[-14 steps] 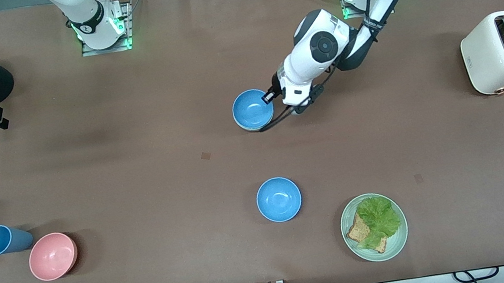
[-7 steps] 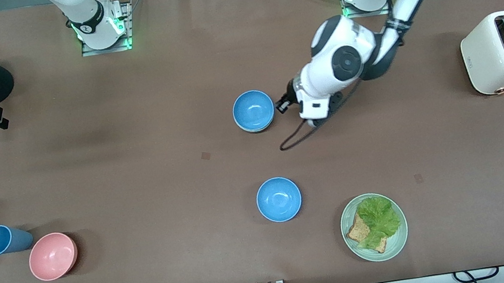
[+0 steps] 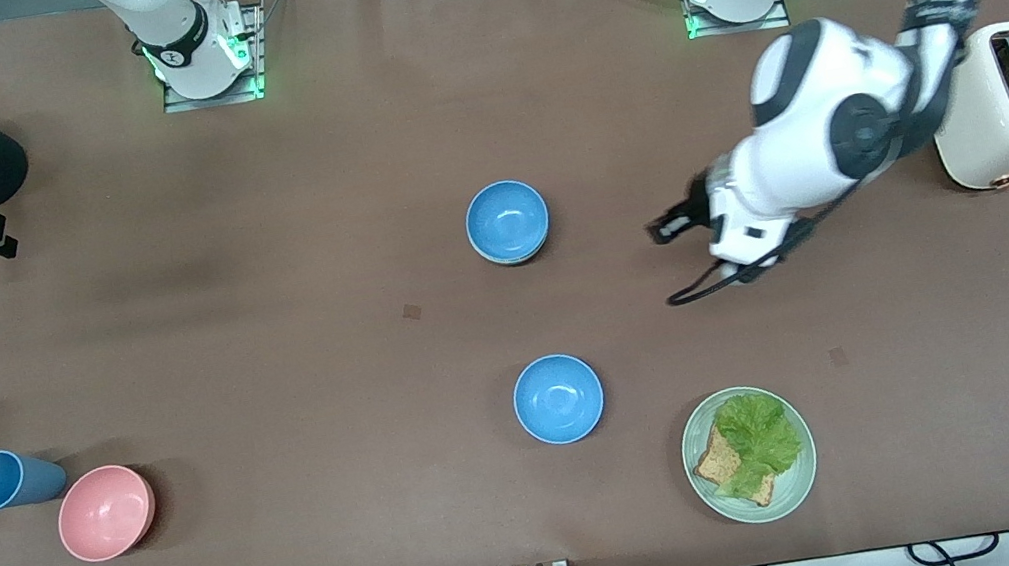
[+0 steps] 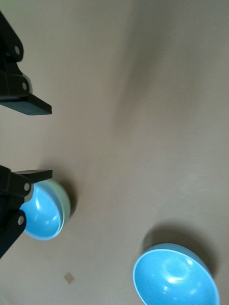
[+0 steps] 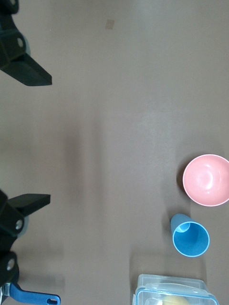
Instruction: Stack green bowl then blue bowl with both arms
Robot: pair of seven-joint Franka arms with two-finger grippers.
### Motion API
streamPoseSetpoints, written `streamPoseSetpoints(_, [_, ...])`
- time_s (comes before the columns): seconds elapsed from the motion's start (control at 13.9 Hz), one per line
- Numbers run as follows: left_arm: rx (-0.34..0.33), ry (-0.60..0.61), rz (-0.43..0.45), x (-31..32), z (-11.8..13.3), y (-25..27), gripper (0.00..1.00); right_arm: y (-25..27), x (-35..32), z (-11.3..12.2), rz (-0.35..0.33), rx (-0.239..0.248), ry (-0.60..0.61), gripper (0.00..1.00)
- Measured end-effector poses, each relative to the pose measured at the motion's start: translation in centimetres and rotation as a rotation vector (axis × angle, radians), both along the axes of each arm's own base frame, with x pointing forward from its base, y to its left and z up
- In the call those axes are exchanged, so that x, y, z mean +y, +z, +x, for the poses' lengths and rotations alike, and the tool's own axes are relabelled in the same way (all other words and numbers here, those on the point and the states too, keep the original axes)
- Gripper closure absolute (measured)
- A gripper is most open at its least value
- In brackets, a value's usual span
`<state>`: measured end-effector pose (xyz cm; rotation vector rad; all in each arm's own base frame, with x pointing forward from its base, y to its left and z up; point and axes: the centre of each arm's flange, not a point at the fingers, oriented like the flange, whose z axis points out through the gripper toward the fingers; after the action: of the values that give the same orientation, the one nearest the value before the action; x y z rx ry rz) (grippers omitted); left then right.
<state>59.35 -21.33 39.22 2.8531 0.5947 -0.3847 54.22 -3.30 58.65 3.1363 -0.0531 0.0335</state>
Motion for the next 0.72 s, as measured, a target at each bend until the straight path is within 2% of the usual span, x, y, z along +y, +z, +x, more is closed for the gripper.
streamPoseSetpoints(0.07, [-0.033, -0.072, 0.024, 1.8, 0.8, 0.9, 0.41, 0.0, 0.0, 0.0, 0.0, 0.0, 0.0, 0.0])
streamPoseSetpoints(0.22, [-0.094, -0.228, 0.076, 5.1, 2.2, 3.0, 0.23, 0.0, -0.1, 0.0, 0.0, 0.001, -0.001, 0.0])
streamPoseSetpoints(0.36, [-0.14, -0.319, 0.089, 8.1, 3.5, 5.0, 0.04, 0.0, -0.1, 0.0, 0.0, 0.001, -0.002, 0.0])
streamPoseSetpoints(0.43, [-0.149, -0.334, 0.089, 10.0, 4.0, 5.8, 0.0, 0.0, -0.1, 0.0, 0.0, 0.001, -0.002, 0.0])
streamPoseSetpoints(0.72, [-0.187, -0.389, 0.075, 17.9, 5.3, 8.1, 0.0, -0.1, -0.1, 0.0, 0.0, 0.004, -0.002, 0.0])
